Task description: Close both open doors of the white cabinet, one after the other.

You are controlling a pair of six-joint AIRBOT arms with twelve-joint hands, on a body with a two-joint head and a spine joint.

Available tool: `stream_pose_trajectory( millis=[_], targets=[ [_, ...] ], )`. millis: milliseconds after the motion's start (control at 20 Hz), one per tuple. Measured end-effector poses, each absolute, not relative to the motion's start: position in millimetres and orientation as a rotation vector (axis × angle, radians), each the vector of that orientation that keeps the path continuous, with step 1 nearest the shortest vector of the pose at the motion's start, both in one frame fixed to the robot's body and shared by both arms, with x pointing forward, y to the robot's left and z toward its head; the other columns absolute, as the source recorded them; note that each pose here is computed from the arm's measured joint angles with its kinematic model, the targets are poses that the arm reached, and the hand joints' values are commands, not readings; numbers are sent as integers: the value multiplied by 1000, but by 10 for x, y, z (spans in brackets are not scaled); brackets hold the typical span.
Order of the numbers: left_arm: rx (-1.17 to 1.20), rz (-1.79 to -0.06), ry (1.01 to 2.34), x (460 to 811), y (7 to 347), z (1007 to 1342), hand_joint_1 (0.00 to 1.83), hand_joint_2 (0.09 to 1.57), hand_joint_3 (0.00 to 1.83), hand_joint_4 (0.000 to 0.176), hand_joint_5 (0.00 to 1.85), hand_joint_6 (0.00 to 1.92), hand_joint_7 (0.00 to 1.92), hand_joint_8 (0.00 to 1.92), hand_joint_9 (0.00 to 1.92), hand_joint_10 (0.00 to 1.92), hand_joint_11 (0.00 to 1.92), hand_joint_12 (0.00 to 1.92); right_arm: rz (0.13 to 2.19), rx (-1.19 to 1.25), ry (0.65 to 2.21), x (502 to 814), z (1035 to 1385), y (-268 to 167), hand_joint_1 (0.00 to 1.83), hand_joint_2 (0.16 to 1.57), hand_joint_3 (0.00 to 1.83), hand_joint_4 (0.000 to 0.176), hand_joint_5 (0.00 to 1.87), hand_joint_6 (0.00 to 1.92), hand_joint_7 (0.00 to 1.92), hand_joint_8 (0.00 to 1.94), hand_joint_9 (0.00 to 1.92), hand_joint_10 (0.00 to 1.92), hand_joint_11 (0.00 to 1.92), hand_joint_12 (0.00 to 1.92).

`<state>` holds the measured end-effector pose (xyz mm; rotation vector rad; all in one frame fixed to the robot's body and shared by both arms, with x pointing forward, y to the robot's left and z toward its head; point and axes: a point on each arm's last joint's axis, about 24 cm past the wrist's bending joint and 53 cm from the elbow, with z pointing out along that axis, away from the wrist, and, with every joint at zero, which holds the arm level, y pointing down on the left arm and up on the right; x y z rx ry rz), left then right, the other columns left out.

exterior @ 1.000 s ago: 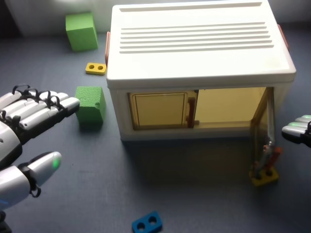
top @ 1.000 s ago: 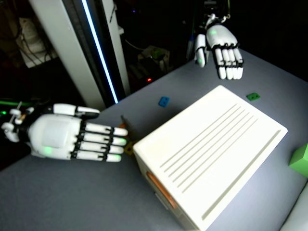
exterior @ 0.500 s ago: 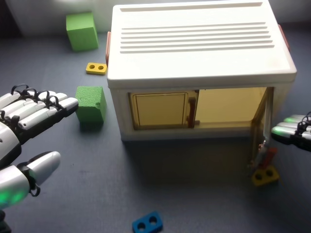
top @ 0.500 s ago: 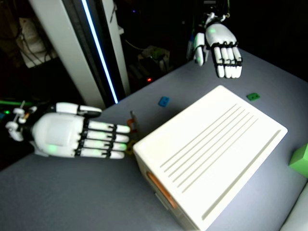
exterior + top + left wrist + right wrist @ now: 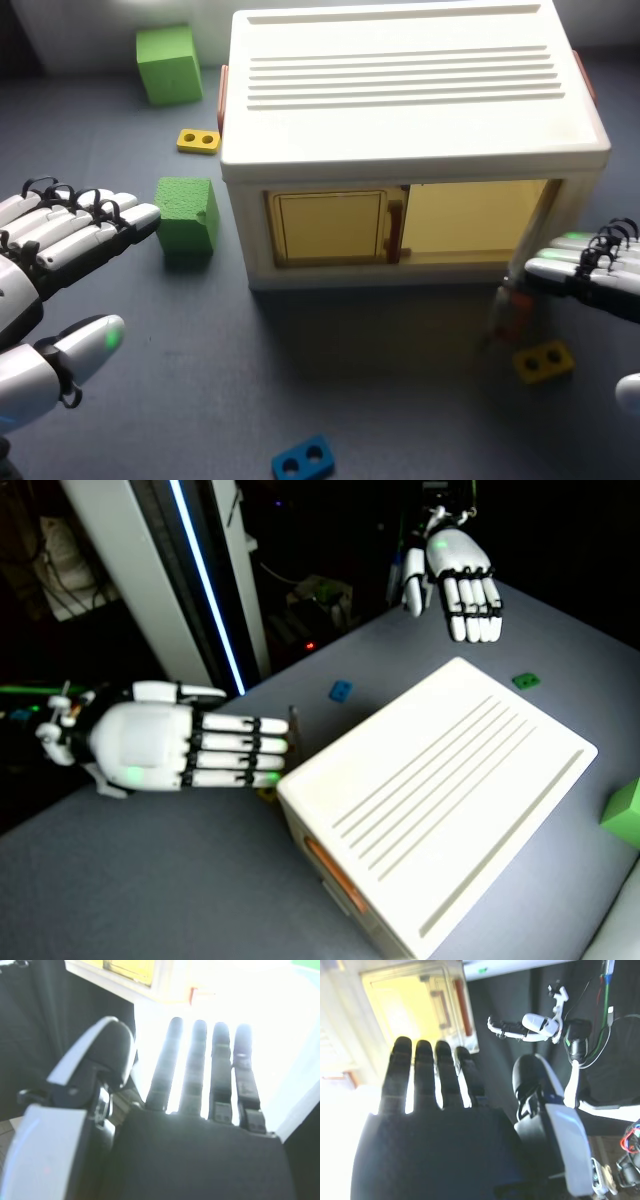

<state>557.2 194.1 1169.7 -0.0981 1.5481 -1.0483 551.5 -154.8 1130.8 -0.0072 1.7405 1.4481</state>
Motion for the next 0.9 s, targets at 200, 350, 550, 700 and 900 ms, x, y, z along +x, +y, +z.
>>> stream_pose_trajectory(
  millis=[200,350,550,700,900],
  targets=[
    [-98,-1048,1549,5571,1942,11695,0,1571,177,0,132,1,138,2,149,2,0,566,1491,-18,1708,5522,11343,-1420,0,1468,8,0,0,0,0,0,0,0,0,0],
    [-99,-1047,1550,5571,1944,11692,0,1571,169,0,135,3,132,4,140,3,0,564,1512,-32,1687,5525,11385,-1352,0,1472,8,0,0,0,0,0,0,0,0,0],
    [-99,-1046,1552,5565,1948,11683,0,1571,168,0,129,5,129,1,142,0,0,545,1538,-38,1655,5572,11431,-1263,0,1460,1,0,0,0,0,0,0,0,0,0],
    [-99,-1047,1550,5561,1950,11687,0,1571,149,0,147,4,145,3,160,3,0,590,1559,-46,1620,5612,11500,-1199,0,1473,6,0,0,0,0,0,0,0,0,0],
    [-98,-1047,1549,5560,1951,11690,0,1571,140,0,121,2,124,3,144,5,0,558,1565,-45,1608,5676,11489,-1135,0,1486,9,0,0,0,0,0,0,0,0,0]
  ],
)
